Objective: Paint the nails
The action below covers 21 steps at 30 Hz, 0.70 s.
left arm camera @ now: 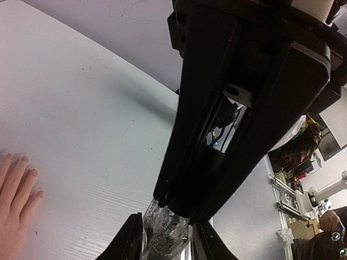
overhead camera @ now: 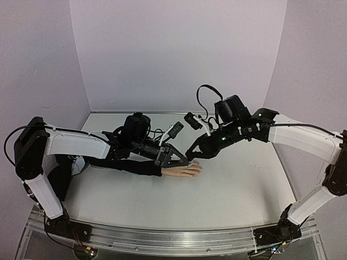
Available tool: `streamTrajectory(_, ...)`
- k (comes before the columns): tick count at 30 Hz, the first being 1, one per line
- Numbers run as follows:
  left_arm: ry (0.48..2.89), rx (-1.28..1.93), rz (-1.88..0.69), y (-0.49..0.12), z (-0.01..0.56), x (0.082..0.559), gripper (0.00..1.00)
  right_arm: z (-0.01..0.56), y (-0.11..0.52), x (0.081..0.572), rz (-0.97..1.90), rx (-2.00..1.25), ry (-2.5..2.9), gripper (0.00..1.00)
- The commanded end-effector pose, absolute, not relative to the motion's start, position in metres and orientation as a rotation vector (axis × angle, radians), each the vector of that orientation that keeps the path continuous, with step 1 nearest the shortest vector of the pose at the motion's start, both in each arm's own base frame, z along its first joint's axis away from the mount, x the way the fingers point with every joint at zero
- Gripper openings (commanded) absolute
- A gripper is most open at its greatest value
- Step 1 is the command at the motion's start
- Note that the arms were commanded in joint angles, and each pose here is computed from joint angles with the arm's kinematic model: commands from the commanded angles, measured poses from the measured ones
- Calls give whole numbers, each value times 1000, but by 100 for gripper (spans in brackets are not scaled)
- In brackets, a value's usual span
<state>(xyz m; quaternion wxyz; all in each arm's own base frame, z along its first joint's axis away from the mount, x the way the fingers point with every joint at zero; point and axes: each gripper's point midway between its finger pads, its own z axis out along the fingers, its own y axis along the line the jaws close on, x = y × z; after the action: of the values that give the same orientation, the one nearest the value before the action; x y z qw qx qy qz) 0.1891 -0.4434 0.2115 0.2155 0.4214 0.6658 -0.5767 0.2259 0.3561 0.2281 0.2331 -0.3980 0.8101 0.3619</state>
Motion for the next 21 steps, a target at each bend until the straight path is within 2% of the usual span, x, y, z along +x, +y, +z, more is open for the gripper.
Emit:
streamTrajectory(1,1739,1216,-1629,-451,234,186,29,251,365,225,1023,-1119,2135,0)
streamTrajectory(4,1737,1223,-1623,-451,234,184,21,251,366,225,1019,-1120,2133,0)
streamTrajectory(6,1738,1223,-1614,-450,234,183,21,251,367,225,1020,-1120,2133,0)
streamTrajectory(10,1726,1231,-1598,-447,235,182,39,252,368,226,1024,-1124,2130,0)
streamTrajectory(12,1728,1234,-1587,-445,233,181,41,253,369,226,1025,-1124,2127,0)
streamTrajectory(19,1727,1245,-1560,-446,232,182,32,253,369,227,1022,-1121,2126,0)
streamTrajectory(21,1728,1239,-1543,-445,232,183,26,253,370,227,1024,-1119,2130,0)
